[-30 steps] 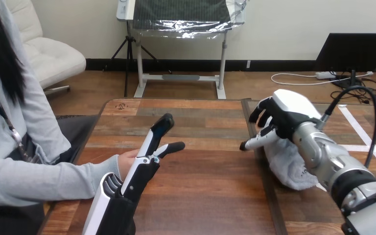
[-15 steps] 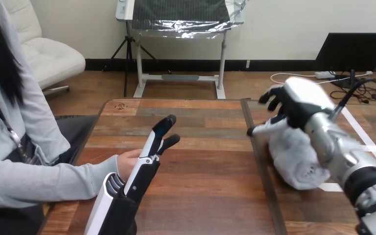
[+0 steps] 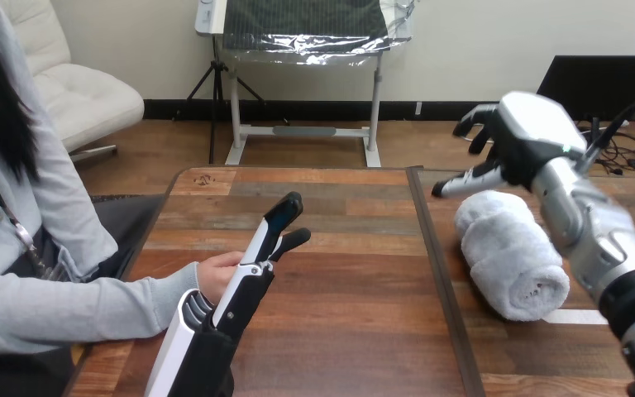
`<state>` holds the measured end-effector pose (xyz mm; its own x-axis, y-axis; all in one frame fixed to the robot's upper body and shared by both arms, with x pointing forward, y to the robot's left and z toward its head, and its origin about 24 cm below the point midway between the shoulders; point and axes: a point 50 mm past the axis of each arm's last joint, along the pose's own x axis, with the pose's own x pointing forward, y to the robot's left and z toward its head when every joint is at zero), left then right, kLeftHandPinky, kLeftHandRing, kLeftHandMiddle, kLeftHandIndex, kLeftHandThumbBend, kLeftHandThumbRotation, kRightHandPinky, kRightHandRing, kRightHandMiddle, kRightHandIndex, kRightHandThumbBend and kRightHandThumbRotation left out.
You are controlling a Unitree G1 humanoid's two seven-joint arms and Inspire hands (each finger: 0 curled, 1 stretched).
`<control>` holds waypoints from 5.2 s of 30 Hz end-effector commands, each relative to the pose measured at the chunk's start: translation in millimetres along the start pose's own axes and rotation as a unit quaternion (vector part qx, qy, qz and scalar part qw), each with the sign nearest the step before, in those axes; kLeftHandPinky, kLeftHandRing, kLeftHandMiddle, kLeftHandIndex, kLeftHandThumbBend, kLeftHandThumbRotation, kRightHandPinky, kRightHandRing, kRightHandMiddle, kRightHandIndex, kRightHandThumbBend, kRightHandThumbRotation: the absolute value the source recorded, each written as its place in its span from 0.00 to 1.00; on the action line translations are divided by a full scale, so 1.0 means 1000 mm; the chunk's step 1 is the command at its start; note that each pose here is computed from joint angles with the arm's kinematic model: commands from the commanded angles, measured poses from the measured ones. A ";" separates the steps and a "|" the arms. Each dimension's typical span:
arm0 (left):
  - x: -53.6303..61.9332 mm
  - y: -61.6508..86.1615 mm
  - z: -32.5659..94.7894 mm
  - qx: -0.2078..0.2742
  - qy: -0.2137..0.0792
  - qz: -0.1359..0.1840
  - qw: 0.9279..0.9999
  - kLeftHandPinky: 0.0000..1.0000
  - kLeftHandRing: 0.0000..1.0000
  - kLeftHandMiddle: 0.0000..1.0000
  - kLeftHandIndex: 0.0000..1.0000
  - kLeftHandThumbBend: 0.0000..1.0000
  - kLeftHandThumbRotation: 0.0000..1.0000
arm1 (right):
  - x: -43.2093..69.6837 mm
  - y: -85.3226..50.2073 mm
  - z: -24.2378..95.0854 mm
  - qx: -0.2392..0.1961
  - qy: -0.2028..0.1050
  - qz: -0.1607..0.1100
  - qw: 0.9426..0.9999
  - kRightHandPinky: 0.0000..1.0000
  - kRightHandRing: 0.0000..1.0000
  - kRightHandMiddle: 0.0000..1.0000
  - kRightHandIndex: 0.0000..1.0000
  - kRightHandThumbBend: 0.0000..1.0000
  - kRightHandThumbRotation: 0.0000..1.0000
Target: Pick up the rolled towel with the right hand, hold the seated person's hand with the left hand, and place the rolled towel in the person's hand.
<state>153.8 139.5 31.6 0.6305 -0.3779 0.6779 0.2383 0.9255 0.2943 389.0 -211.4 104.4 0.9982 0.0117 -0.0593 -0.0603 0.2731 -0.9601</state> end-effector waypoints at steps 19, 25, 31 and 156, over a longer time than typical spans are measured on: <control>0.018 0.006 -0.005 0.011 -0.030 -0.005 0.999 0.86 0.99 1.00 0.98 1.00 0.68 | 0.000 -0.032 -0.007 -0.019 0.000 -0.031 0.999 0.41 0.54 0.62 0.72 0.86 0.36; 0.019 0.005 -0.006 0.006 -0.031 -0.002 1.000 0.85 0.99 1.00 0.98 1.00 0.68 | 0.000 -0.033 -0.012 -0.019 0.010 -0.031 0.999 0.45 0.59 0.67 0.73 0.86 0.37; 0.020 0.006 -0.006 0.007 -0.032 0.004 0.999 0.85 0.98 1.00 0.97 1.00 0.67 | 0.001 -0.035 -0.019 -0.011 0.032 -0.026 0.999 0.46 0.59 0.67 0.75 0.88 0.41; 0.007 -0.005 0.005 -0.026 -0.029 0.001 0.999 0.78 0.99 1.00 1.00 1.00 0.60 | -0.009 0.059 -0.013 0.003 0.231 0.229 0.945 1.00 1.00 1.00 1.00 1.00 1.00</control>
<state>151.3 130.8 28.6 0.6269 -0.3838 0.6779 0.2838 0.9229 0.2600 377.4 -215.8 50.4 0.7535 -0.3151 -0.5770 -0.4546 0.3844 -0.8035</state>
